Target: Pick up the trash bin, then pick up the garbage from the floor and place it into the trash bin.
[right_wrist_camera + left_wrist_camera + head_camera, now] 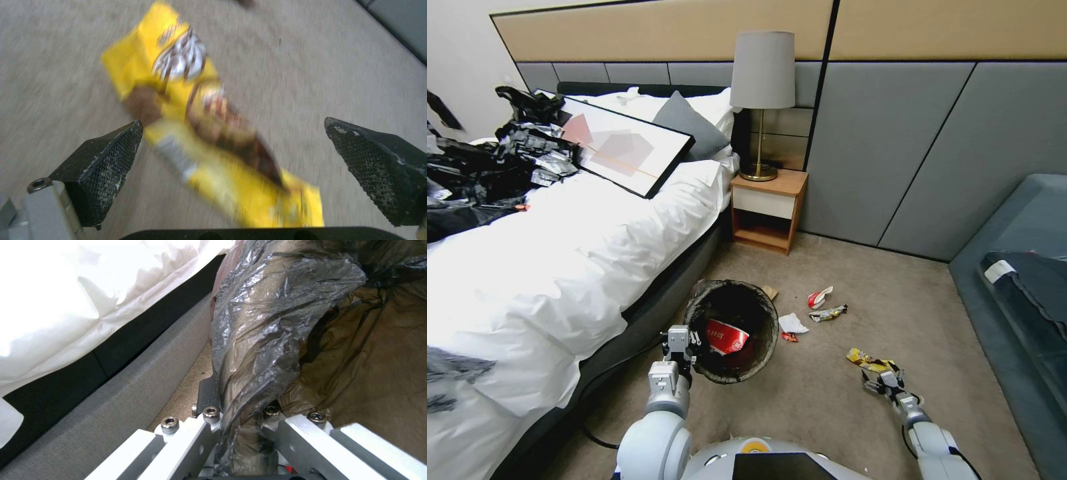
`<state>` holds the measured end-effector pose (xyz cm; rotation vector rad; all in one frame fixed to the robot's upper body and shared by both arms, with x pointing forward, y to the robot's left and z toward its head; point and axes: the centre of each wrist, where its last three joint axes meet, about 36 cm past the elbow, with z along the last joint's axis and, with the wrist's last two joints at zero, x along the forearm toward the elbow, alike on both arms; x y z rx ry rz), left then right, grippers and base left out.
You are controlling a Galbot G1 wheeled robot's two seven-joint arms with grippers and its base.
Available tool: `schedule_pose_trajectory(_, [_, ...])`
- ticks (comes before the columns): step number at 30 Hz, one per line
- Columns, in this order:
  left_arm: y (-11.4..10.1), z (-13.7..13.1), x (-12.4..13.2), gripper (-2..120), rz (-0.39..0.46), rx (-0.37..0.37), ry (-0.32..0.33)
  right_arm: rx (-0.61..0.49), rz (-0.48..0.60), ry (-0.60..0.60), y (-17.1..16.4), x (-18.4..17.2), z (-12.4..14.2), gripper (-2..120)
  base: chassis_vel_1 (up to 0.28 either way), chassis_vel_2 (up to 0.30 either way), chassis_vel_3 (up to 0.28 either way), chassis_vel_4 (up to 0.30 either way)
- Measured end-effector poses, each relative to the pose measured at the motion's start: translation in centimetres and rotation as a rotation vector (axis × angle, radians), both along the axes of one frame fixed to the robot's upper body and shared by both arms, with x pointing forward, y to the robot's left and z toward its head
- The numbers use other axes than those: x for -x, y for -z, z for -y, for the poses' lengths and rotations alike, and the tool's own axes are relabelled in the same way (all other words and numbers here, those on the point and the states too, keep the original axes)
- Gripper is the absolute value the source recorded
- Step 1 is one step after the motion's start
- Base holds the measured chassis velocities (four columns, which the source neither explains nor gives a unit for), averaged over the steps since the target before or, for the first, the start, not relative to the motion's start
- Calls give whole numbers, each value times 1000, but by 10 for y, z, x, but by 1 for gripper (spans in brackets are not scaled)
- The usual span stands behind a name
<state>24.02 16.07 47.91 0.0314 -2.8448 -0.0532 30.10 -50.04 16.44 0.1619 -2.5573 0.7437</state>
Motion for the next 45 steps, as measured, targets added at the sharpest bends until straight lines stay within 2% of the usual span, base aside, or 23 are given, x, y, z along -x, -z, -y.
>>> schedule_pose_trajectory(10, [0, -1, 1, 0, -4, 1, -5, 39, 38, -37, -11, -44, 1, 100, 0, 0, 0, 0])
schedule_pose_trajectory(16, [-1, -1, 1, 0, -5, 1, -8, -7, -10, -19, 11, -37, -7, 99, 0, 0, 0, 0])
schedule_pose_trajectory(21, [-1, -1, 1, 0, -7, 2, -9, -53, -40, -6, 25, -22, -15, 91, 0, 0, 0, 0])
schedule_pose_trajectory(25, [-1, -1, 1, 0, -8, 5, -8, -82, -57, 4, 32, 0, -23, 77, 0, 0, 0, 0])
schedule_pose_trajectory(26, [-1, -1, 1, 0, -8, 5, -8, -82, -57, 4, 32, 0, -23, 77, 0, 0, 0, 0])
schedule_pose_trajectory(30, [0, 0, 1, 0, -10, 6, -6, -107, -66, 13, 34, 19, -29, 58, 0, 0, 0, 0])
schedule_pose_trajectory(31, [0, 0, 1, 0, -10, 6, -6, -107, -66, 13, 34, 19, -29, 58, 0, 0, 0, 0])
schedule_pose_trajectory(34, [0, 0, 1, 0, -10, 7, -4, -117, -74, 23, 37, 28, -28, 43, 0, 0, 0, 0])
schedule_pose_trajectory(35, [0, 0, 1, 0, -10, 7, -4, -117, -74, 23, 37, 28, -28, 43, 0, 0, 0, 0])
schedule_pose_trajectory(37, [0, 0, 1, 0, -9, 7, -5, -123, -74, 25, 41, 32, -26, 32, 0, 0, 0, 0])
schedule_pose_trajectory(39, [0, 0, 1, 0, -9, 7, -5, -126, -73, 27, 42, 33, -25, 29, 0, 0, 0, 0])
schedule_pose_trajectory(43, [-1, 0, 1, 0, -9, 7, -5, -136, -64, 40, 44, 34, -22, 10, 0, 0, 0, 0])
schedule_pose_trajectory(45, [-1, 0, 1, 0, -9, 8, -4, -136, -63, 40, 45, 34, -22, 7, 0, 0, 0, 0])
